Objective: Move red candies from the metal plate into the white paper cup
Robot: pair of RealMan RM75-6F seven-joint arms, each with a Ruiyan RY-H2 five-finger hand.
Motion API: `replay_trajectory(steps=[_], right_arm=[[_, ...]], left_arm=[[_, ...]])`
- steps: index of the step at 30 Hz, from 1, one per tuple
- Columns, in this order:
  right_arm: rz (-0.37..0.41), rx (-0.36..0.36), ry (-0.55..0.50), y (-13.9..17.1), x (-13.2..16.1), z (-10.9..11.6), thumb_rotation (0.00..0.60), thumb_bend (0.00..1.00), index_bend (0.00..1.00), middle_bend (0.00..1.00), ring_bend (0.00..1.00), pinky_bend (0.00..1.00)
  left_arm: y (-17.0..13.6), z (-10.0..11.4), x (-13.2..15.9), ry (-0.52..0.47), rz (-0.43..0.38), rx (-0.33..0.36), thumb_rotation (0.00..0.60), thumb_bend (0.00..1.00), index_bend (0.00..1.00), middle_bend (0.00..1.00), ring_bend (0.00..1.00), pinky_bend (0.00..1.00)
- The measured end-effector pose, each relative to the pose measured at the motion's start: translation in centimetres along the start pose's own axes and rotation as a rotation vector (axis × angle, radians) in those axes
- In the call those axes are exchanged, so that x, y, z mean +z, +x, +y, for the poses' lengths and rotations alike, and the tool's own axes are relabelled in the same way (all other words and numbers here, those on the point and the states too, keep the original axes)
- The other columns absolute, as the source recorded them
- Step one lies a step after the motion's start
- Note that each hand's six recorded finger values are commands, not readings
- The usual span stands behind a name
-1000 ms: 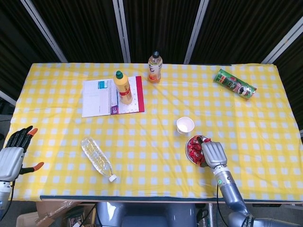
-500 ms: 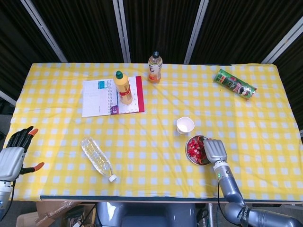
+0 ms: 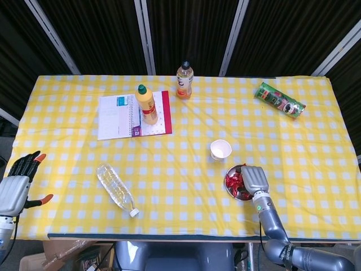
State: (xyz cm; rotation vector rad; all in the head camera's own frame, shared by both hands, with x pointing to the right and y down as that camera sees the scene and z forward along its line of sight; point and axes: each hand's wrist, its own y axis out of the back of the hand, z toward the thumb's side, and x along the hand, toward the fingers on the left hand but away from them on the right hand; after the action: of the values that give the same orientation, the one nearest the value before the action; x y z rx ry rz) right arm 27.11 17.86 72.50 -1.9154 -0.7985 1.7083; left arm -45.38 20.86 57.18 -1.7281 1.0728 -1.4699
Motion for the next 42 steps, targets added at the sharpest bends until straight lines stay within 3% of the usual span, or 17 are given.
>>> replay_trajectory(steps=[8, 21, 29, 42], right_arm=[[0.024, -0.056, -0.018, 0.1, 1.0, 2.3, 0.600, 0.57, 0.72, 0.80, 0.86, 0.96], [0.046, -0.170, -0.033, 0.4, 3.3, 10.0, 0.600, 0.58, 0.72, 0.80, 0.86, 0.96], [0.050, -0.164, -0.031, -1.4, 4.8, 10.9, 0.600, 0.58, 0.72, 0.80, 0.86, 0.96], [0.026, -0.138, -0.009, -5.4, 5.3, 9.9, 0.600, 0.58, 0.70, 0.80, 0.86, 0.96]], left_arm=[[0.0, 0.1, -0.1, -0.006, 0.003, 0.000, 0.600, 0.03, 0.00, 0.00, 0.00, 0.00], [0.2, 0.0, -0.1, -0.017, 0.003, -0.008, 0.600, 0.03, 0.00, 0.00, 0.00, 0.00], [0.5, -0.1, -0.2, -0.034, 0.008, -0.021, 0.600, 0.03, 0.00, 0.00, 0.00, 0.00], [0.6, -0.2, -0.4, -0.058, 0.015, -0.045, 0.600, 0.03, 0.00, 0.00, 0.00, 0.00]])
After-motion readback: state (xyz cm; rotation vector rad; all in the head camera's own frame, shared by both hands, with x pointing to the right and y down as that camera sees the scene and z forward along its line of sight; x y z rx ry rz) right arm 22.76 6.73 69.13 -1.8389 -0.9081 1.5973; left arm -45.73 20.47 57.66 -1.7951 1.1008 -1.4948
